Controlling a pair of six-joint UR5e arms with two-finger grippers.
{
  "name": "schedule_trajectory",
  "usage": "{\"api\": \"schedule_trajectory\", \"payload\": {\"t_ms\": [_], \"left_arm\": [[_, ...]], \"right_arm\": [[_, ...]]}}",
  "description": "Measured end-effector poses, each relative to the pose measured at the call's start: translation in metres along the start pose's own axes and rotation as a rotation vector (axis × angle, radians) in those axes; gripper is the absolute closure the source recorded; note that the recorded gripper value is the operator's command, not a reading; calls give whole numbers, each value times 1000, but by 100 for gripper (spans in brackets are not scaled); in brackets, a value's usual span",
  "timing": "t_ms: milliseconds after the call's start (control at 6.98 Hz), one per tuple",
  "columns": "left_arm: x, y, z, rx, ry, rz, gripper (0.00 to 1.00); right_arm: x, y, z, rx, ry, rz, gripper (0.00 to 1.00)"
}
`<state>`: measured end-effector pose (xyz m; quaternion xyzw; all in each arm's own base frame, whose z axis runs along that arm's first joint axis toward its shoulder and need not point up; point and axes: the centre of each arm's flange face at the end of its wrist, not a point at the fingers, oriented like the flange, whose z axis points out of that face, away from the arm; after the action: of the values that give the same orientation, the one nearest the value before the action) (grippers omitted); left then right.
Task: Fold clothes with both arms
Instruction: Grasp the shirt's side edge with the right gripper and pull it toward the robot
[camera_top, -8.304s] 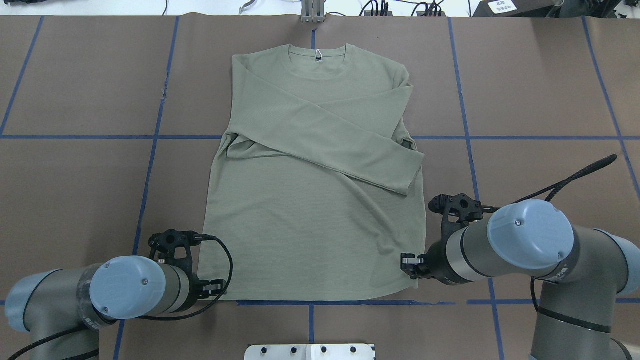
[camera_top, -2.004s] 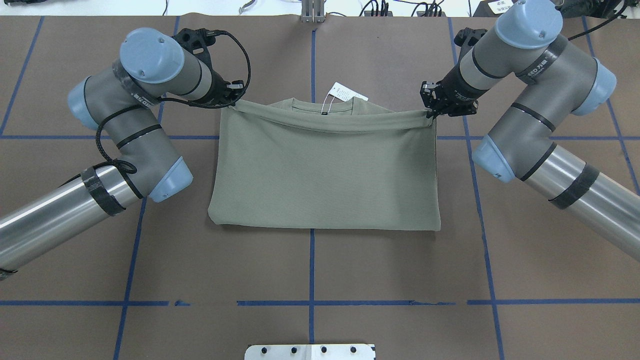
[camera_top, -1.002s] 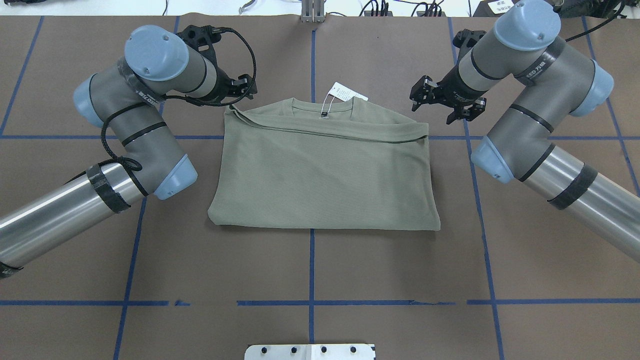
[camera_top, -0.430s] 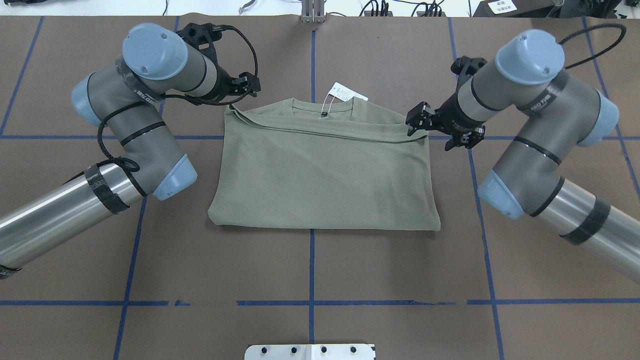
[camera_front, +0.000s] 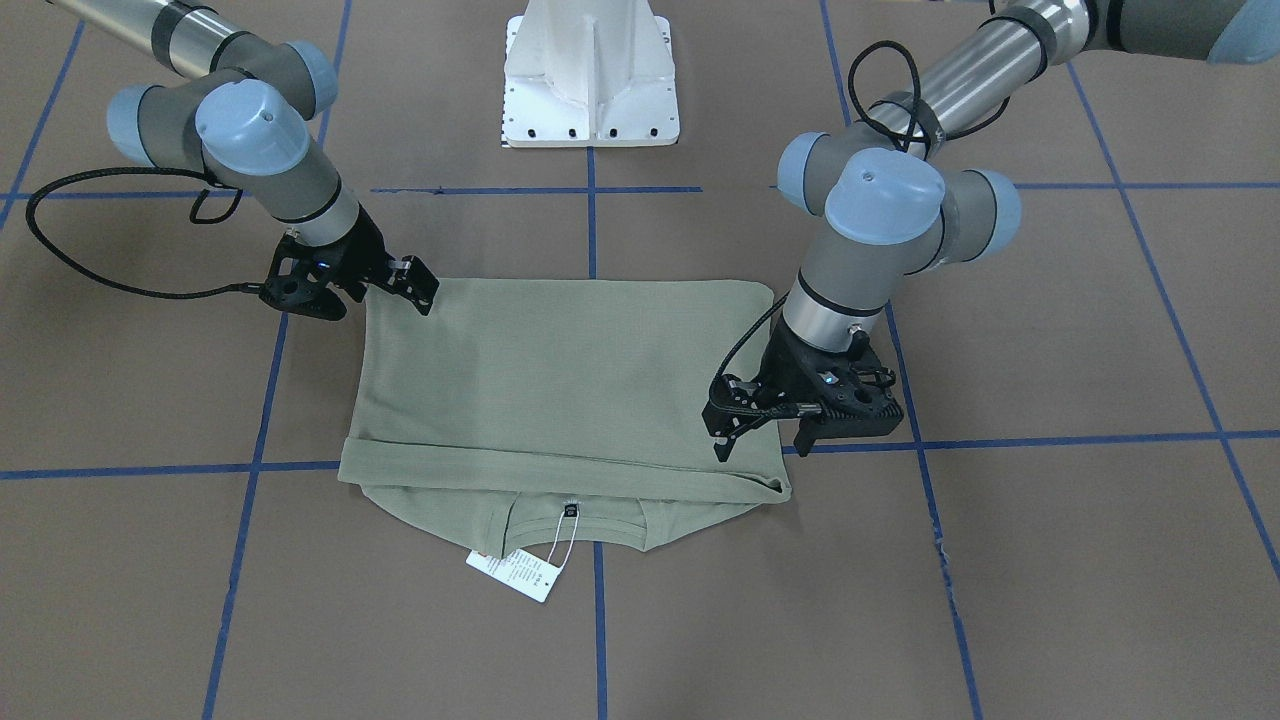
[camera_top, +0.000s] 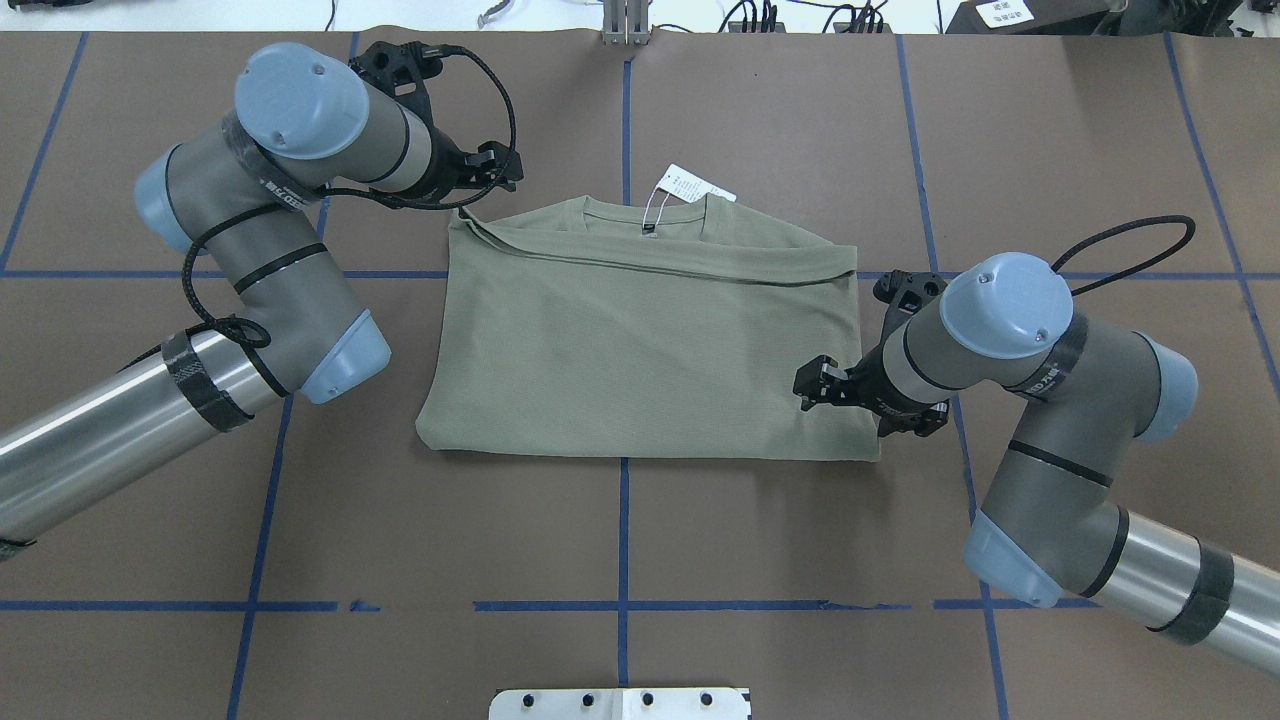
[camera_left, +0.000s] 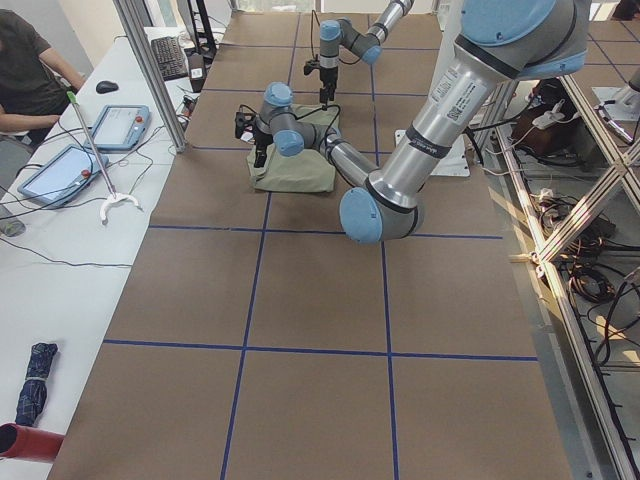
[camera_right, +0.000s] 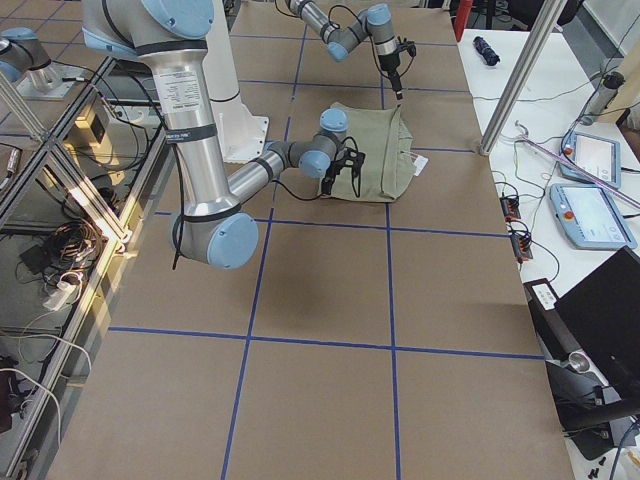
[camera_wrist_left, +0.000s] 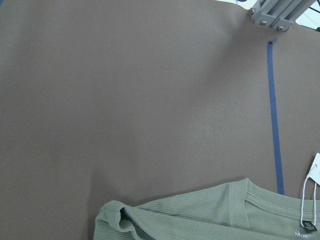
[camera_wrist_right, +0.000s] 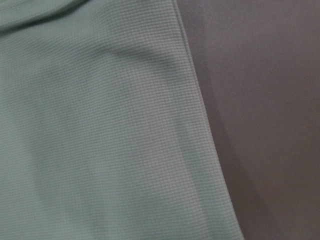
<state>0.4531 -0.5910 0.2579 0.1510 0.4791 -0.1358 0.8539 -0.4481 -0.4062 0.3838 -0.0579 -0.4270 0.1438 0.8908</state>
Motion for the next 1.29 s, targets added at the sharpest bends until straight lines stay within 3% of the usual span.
{"api": "schedule_trajectory", "payload": {"t_ms": [143,286,1002,1289], "left_arm": [[0,0,0,0,1,0,0],[1,0,-1,0,2,1,0],[5,1,-5,2,13,1,1],[8,2,-7,3,20,-1,1]], "right_arm": [[4,1,7,-1,14,2,39],[7,2,10,-3,20,4,99],[9,18,-7,-29,-2,-13,100],[38,69,-22,-84,1,-61,100]]}}
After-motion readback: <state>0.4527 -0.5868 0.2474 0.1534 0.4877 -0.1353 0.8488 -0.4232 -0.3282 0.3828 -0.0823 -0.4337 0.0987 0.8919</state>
